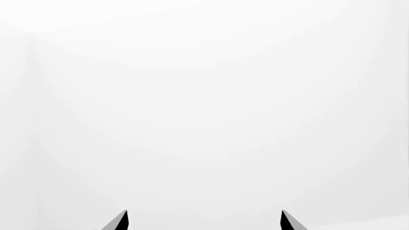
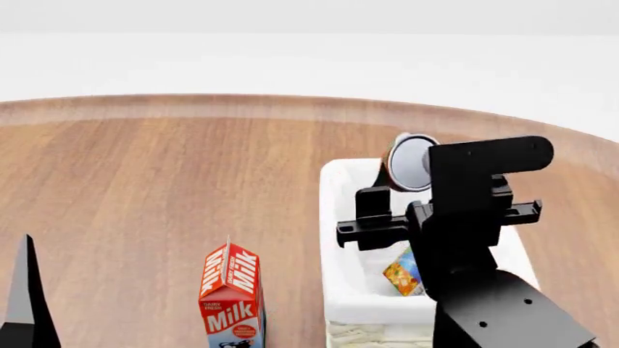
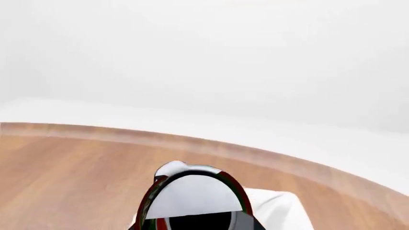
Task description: Pick up the alphabet soup and the tomato sauce, and put them in the basket.
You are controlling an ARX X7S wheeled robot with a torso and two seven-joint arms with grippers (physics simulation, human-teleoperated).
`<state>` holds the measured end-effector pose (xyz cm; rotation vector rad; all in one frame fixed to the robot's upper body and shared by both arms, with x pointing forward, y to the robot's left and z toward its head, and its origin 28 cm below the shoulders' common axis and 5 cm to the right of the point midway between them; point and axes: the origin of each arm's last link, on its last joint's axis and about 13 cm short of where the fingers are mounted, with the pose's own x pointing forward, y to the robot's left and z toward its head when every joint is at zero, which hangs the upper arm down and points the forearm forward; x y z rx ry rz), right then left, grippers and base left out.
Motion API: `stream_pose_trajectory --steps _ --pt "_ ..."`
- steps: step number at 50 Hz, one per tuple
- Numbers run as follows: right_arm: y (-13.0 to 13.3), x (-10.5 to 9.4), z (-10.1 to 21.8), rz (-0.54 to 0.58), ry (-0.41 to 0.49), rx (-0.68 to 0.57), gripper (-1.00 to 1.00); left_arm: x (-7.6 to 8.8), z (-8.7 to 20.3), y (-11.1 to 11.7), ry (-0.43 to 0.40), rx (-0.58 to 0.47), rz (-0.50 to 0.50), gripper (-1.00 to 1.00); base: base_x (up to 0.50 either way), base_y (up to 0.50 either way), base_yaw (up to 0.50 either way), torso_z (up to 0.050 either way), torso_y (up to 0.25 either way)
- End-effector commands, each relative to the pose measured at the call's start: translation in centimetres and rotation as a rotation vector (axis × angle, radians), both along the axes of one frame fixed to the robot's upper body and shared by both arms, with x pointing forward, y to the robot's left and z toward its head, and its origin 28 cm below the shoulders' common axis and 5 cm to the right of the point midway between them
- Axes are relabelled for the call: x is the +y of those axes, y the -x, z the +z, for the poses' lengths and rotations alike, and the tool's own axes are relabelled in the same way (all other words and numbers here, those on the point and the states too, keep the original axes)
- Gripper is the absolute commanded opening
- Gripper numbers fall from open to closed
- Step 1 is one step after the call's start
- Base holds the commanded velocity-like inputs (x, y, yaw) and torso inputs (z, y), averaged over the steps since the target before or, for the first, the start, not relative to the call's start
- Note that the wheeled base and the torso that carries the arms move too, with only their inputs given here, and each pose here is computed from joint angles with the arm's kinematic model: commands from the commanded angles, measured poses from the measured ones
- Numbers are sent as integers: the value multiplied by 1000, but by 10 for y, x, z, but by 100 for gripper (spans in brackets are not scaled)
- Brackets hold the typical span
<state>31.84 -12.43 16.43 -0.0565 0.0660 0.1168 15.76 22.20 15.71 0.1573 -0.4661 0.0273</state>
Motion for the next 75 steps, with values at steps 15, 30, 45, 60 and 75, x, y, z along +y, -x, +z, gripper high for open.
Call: stream_pose_trajectory --steps 15,30,45,60,75 --pt "-54 5 -39 -86 9 107 -100 -1 -3 -2 -2 10 -4 100 0 0 0 0 0" --pt "-63 6 -61 -103 4 167 -100 0 -2 -2 -1 7 -4 100 0 0 0 1 1" --pt "-64 6 -83 -112 -15 233 -100 0 -3 -1 4 7 -2 100 0 0 0 0 0" --pt "-62 9 -93 -96 -26 261 -100 1 -5 -1 6 13 -1 100 0 0 0 0 1" --pt "-62 9 -94 -101 -31 272 -100 1 -5 -2 6 13 -2 100 1 0 0 0 0"
